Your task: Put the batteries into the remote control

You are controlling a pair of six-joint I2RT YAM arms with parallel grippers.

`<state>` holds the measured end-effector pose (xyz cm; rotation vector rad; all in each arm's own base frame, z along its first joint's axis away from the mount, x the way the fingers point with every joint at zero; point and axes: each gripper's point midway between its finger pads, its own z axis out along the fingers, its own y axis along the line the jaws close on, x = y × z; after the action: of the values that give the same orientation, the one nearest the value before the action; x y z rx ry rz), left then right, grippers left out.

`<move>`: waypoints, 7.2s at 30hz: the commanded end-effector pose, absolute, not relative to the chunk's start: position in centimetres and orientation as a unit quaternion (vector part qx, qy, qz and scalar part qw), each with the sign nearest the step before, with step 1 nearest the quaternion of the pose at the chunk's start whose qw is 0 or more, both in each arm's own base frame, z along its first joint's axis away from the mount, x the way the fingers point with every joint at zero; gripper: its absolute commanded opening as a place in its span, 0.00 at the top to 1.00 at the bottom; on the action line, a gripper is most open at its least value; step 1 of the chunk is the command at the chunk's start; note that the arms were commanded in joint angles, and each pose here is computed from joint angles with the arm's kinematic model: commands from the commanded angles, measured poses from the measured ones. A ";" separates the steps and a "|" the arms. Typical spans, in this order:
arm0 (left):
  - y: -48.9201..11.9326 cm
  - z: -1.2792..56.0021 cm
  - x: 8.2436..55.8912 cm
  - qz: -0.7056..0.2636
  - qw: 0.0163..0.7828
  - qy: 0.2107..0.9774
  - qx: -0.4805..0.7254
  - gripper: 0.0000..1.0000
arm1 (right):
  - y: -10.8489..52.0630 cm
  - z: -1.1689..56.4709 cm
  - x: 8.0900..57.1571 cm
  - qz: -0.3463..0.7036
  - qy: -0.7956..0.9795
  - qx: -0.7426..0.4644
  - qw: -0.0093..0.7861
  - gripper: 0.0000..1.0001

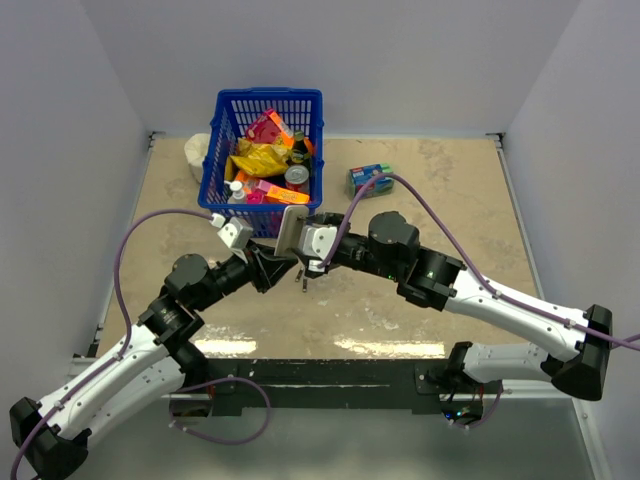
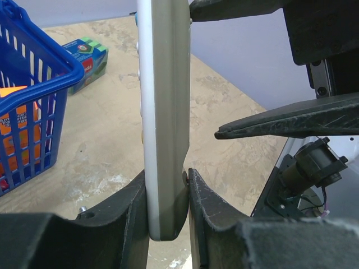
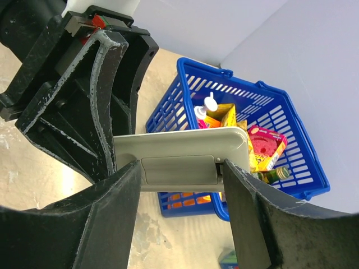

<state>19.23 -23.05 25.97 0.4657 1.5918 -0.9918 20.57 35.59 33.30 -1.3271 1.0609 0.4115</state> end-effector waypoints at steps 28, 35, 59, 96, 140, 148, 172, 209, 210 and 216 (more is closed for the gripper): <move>-23.4 31.0 18.7 -0.449 0.624 0.601 0.218 1.00 | 36.9 28.2 19.5 0.223 0.511 -0.617 0.556 0.72; -22.8 29.0 20.0 -0.429 0.614 0.639 0.177 1.00 | 36.2 26.9 18.7 0.234 0.525 -0.616 0.540 0.80; -22.8 24.6 20.4 -0.414 0.559 0.702 0.153 1.00 | 33.3 29.4 20.5 0.200 0.558 -0.529 0.607 0.57; -23.9 26.1 19.5 -0.432 0.563 0.675 0.204 1.00 | 34.1 32.0 23.0 0.197 0.517 -0.545 0.630 0.67; -23.1 23.4 20.8 -0.405 0.542 0.721 0.151 1.00 | 33.9 29.5 22.2 0.212 0.540 -0.567 0.585 1.00; -24.2 22.0 19.8 -0.419 0.514 0.723 0.193 1.00 | 33.1 28.3 23.6 0.219 0.584 -0.522 0.581 1.00; -26.4 15.2 19.7 -0.403 0.396 0.789 0.241 1.00 | 29.7 20.5 22.0 0.270 0.724 -0.407 0.488 1.00; -27.2 16.6 18.9 -0.423 0.399 0.768 0.269 1.00 | 31.6 19.1 22.0 0.280 0.626 -0.482 0.545 0.45; -27.2 16.5 18.9 -0.423 0.399 0.768 0.269 1.00 | 31.7 19.1 21.9 0.283 0.626 -0.483 0.543 0.46; -27.2 16.9 19.1 -0.424 0.406 0.766 0.264 1.00 | 31.9 17.7 20.8 0.305 0.634 -0.494 0.512 0.52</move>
<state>18.30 -25.67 12.42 0.6201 2.1120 -1.0118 22.05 31.13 17.84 -1.1423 1.5484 0.6515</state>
